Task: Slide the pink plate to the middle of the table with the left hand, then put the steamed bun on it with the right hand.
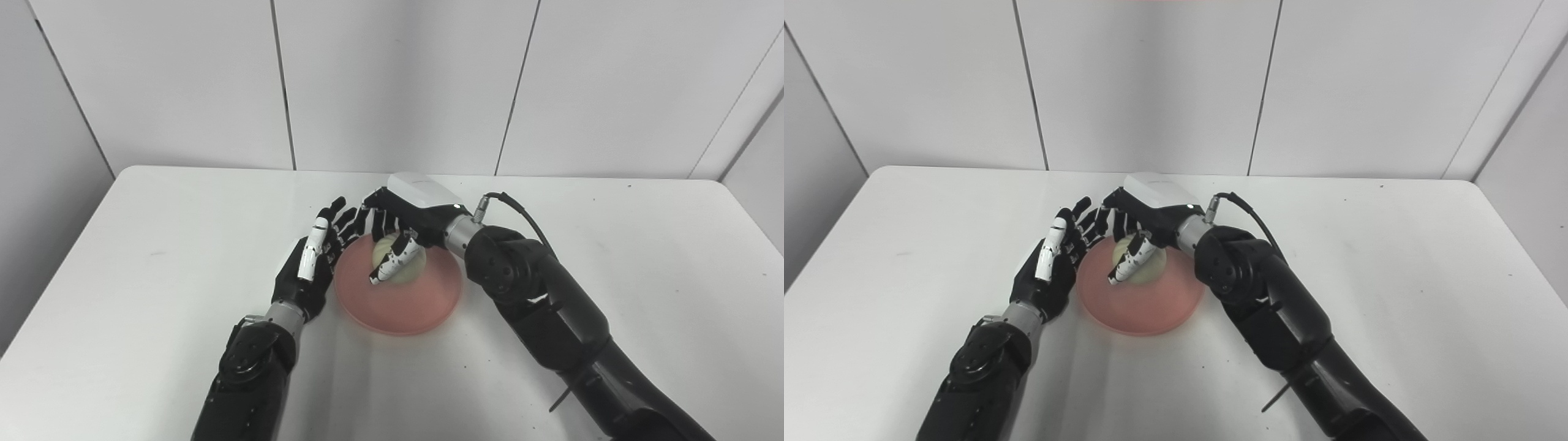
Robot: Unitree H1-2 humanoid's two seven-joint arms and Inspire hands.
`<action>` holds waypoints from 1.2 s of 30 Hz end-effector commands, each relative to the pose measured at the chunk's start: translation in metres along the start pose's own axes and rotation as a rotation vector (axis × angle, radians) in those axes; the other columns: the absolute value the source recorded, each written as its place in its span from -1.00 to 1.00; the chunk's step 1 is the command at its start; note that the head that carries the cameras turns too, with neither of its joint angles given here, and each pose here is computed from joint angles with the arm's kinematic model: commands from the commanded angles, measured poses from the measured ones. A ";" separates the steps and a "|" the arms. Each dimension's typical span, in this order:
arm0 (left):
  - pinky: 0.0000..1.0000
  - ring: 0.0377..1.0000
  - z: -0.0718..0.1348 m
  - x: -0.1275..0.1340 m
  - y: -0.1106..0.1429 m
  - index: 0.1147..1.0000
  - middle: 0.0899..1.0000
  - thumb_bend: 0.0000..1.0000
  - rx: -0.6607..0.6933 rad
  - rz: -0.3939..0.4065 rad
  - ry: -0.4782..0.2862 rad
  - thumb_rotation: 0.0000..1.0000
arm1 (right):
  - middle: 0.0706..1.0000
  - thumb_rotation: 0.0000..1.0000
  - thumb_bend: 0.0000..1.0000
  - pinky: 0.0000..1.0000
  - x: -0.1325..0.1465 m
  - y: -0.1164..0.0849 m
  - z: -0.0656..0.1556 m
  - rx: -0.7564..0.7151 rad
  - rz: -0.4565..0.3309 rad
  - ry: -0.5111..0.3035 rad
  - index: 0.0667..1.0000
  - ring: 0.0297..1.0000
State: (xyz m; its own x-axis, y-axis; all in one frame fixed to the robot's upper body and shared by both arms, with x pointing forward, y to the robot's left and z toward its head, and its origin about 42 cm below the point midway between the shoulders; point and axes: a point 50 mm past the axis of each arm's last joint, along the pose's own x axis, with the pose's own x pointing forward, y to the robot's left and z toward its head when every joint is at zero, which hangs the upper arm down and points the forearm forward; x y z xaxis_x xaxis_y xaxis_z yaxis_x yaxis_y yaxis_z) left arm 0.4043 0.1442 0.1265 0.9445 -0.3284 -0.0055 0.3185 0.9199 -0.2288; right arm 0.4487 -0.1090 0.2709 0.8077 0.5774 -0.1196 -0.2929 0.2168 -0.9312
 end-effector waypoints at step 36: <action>0.87 0.87 -0.038 -0.019 0.009 0.93 0.89 -0.17 -0.029 0.066 0.205 1.00 | 1.00 0.95 0.77 0.21 -0.019 -0.036 0.022 -0.096 -0.018 0.034 1.00 0.68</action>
State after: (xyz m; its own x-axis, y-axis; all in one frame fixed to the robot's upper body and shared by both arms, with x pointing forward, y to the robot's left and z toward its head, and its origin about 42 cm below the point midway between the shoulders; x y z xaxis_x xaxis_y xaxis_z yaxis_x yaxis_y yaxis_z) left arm 0.4031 0.1446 0.1294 0.9482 -0.3163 -0.0306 0.3022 0.9274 -0.2206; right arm 0.4290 -0.1114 0.2783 0.8189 0.5409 -0.1920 -0.3077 0.1314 -0.9424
